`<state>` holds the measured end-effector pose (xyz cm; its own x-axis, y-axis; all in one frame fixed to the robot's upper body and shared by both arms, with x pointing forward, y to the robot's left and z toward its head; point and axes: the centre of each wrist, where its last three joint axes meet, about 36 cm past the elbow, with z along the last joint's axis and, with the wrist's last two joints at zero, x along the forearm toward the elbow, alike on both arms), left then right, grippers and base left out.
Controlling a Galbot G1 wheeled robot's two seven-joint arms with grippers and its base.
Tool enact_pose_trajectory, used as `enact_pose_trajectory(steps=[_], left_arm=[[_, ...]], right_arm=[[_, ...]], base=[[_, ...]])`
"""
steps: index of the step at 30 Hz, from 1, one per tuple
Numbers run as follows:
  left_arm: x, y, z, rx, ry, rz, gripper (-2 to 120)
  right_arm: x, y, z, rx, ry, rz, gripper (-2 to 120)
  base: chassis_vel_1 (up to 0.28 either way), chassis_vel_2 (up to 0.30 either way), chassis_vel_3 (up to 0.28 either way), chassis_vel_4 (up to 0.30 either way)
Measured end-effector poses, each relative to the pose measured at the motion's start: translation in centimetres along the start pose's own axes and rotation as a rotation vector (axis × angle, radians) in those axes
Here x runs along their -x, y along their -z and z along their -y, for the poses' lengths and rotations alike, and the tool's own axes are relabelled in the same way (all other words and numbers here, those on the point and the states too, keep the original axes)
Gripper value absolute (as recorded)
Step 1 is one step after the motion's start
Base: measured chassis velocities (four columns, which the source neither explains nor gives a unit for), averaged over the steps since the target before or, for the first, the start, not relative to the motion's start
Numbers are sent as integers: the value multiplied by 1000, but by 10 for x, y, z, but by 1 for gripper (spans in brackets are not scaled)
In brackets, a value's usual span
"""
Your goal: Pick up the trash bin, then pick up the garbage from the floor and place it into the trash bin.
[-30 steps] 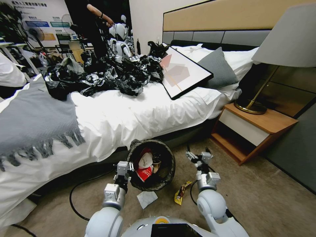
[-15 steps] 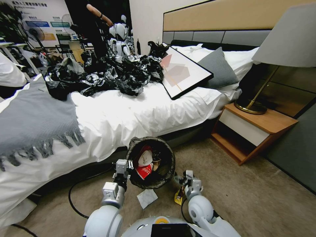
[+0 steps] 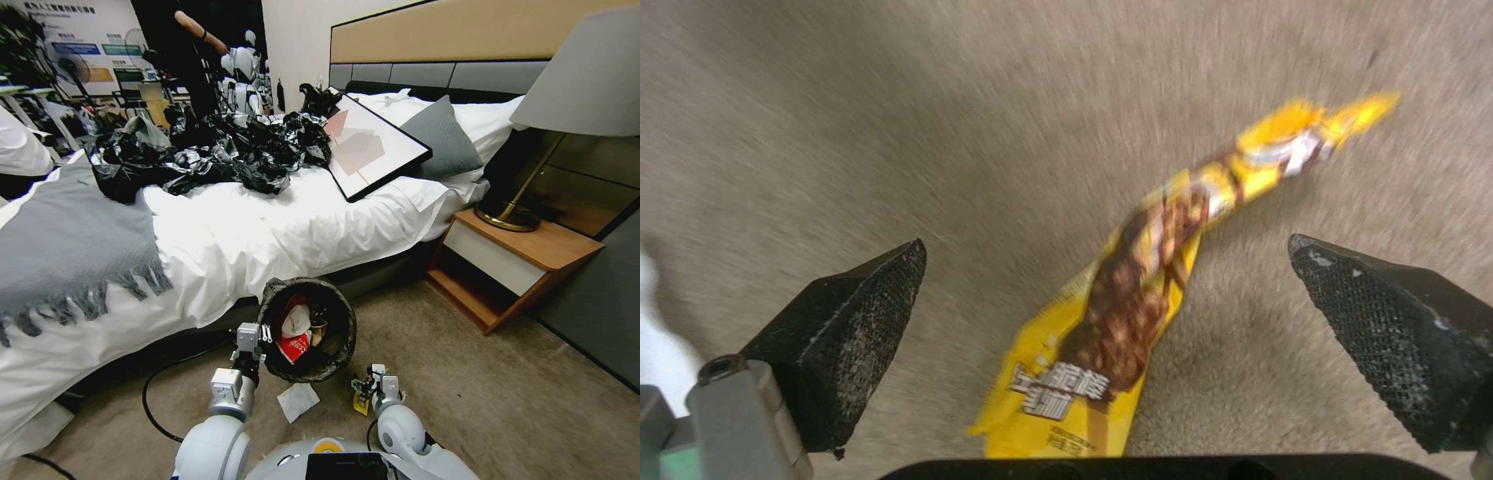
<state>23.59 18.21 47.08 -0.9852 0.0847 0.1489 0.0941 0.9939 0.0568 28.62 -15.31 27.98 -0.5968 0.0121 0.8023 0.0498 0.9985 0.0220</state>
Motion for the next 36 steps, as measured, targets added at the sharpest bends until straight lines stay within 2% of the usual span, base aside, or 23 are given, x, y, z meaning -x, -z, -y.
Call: enact_pose_trajectory(steps=[6,27,31,33,35,36], left_arm=[[-2,-1,0,3,1,-3,0],[-3,-2,1,7,3,-5,0],[-3,-1,1,7,4,-2,0],[-2,-1,1,7,4,-1,0],[-3,-1,1,7,4,-1,0],[-3,-1,1,7,4,-1,0]], right_arm=[[24,-5,-1,12,-15,-16,100],[59,-8,15,31,-14,-15,99],[62,-11,18,26,-14,-4,94],[64,-11,21,25,-20,4,86],[64,-11,22,25,-21,6,86],[65,-11,24,22,-24,15,81]], base=[[0,0,0,0],[0,0,0,0],[0,0,0,0],[0,0,0,0],[0,0,0,0],[0,0,0,0]])
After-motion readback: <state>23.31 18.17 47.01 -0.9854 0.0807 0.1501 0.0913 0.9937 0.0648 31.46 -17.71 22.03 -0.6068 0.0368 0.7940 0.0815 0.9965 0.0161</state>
